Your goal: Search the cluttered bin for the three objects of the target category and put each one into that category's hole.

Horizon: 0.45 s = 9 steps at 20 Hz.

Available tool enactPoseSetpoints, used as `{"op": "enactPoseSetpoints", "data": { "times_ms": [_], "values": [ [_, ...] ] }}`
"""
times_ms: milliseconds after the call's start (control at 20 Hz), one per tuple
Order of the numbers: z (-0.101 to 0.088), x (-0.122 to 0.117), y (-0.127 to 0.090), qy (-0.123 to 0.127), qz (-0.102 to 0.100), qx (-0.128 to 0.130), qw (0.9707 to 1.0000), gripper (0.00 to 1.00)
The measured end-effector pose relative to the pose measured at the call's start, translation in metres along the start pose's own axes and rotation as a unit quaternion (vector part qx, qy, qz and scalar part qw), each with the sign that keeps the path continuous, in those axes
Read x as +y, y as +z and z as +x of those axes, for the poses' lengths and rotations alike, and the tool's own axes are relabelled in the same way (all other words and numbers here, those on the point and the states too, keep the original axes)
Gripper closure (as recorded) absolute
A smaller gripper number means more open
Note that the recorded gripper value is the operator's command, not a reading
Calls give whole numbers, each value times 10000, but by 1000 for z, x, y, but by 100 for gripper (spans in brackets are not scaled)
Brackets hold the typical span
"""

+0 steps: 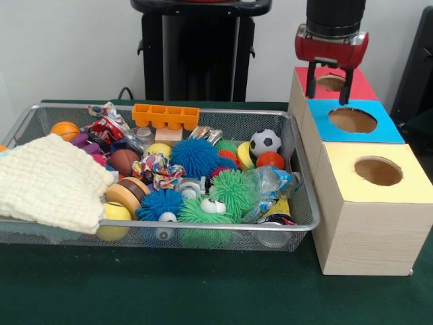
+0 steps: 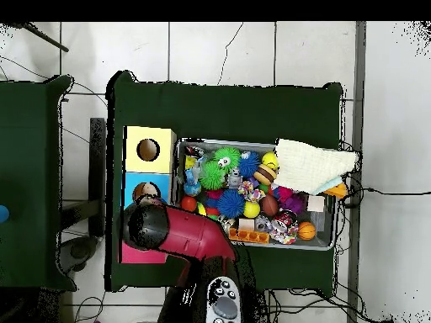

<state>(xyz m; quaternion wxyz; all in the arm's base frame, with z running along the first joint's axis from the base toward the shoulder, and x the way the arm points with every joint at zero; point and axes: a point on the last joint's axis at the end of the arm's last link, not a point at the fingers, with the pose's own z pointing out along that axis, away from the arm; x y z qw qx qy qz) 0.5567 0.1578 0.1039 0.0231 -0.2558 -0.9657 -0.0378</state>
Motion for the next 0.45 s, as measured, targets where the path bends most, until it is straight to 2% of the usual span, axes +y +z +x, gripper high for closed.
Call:
{"op": "enactPoseSetpoints", "data": {
  "times_ms": [250, 450],
  "values": [
    [-20, -22, 17, -42, 158, -277, 9995, 0],
    [-19, -21, 17, -147, 187, -288, 9993, 0]
  ]
}}
